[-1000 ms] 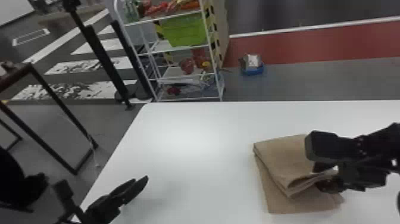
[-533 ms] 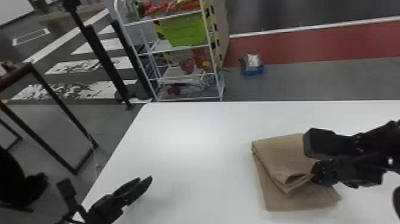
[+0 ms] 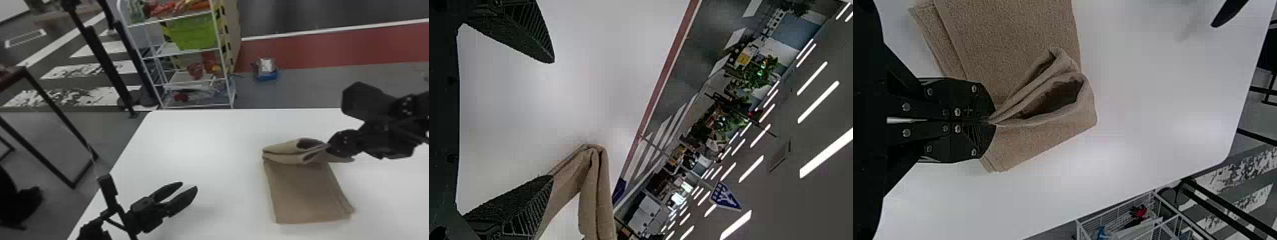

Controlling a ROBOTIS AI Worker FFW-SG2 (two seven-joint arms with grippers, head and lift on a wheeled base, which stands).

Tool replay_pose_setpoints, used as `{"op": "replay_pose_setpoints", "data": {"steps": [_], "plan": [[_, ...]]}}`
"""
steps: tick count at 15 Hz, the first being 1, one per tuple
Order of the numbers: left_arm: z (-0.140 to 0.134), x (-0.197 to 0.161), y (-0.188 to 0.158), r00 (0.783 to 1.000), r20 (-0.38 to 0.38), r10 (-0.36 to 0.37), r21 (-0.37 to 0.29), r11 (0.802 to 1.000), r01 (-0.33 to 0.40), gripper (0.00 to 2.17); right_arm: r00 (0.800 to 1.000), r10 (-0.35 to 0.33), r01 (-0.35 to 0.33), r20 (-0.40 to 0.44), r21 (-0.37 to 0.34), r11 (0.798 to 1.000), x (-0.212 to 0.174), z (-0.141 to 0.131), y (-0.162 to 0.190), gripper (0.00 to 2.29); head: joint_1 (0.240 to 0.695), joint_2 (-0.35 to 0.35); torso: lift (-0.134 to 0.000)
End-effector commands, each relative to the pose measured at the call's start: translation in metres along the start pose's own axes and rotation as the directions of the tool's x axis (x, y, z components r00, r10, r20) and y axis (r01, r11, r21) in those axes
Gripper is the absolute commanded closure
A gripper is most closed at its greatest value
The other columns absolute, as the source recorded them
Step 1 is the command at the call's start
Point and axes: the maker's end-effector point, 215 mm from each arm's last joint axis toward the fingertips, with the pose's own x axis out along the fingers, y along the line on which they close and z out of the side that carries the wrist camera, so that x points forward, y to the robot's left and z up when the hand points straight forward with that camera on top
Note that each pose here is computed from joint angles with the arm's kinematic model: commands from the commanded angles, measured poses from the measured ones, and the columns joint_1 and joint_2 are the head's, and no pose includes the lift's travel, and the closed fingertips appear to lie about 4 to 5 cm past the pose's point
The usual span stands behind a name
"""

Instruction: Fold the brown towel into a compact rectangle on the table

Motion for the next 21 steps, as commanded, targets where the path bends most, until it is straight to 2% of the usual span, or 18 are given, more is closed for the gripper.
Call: {"op": "replay_pose_setpoints", "data": {"steps": [1,2,9,13,16,19,21], "plan": [[-0.020,0.039,-0.025,0.997,-0.069,-0.025,-0.004,1.000,0.025,0.05,0.999,-0.012,0.012,0.035,-0.001,1.000,-0.009,0.016,-0.012,1.44,0.695,0.289,-0.124],[-0.022,0.053,-0.032,0.996,-0.080,-0.043,-0.001,0.999,0.043,0.06,0.999,-0.018,0.018,0.044,0.001,1.000,-0.010,0.020,-0.016,1.44,0.695,0.254,-0.124],[-0.023,0.125,-0.098,0.986,-0.121,-0.119,0.062,0.990,0.127,0.07,0.996,-0.047,0.045,0.078,0.021,0.999,-0.021,0.031,-0.031,1.44,0.695,0.141,-0.124],[-0.022,0.161,-0.099,0.986,-0.158,-0.053,0.184,0.980,0.082,0.07,0.994,-0.054,0.051,0.095,0.026,0.998,-0.027,0.038,-0.029,1.44,0.695,0.088,-0.124],[-0.015,0.179,-0.100,0.992,-0.124,0.000,0.307,0.951,0.038,0.07,0.993,-0.053,0.049,0.109,0.034,0.998,-0.031,0.040,-0.024,1.44,0.695,0.078,-0.124],[-0.012,0.192,-0.095,0.995,-0.103,0.016,0.335,0.942,0.020,0.07,0.992,-0.053,0.047,0.112,0.049,0.998,-0.033,0.040,-0.022,1.44,0.695,0.068,-0.124],[-0.020,0.197,-0.089,0.991,-0.123,0.049,0.395,0.919,0.004,0.07,0.992,-0.057,0.052,0.111,0.050,0.997,-0.036,0.039,-0.023,1.44,0.695,0.066,-0.124]]}}
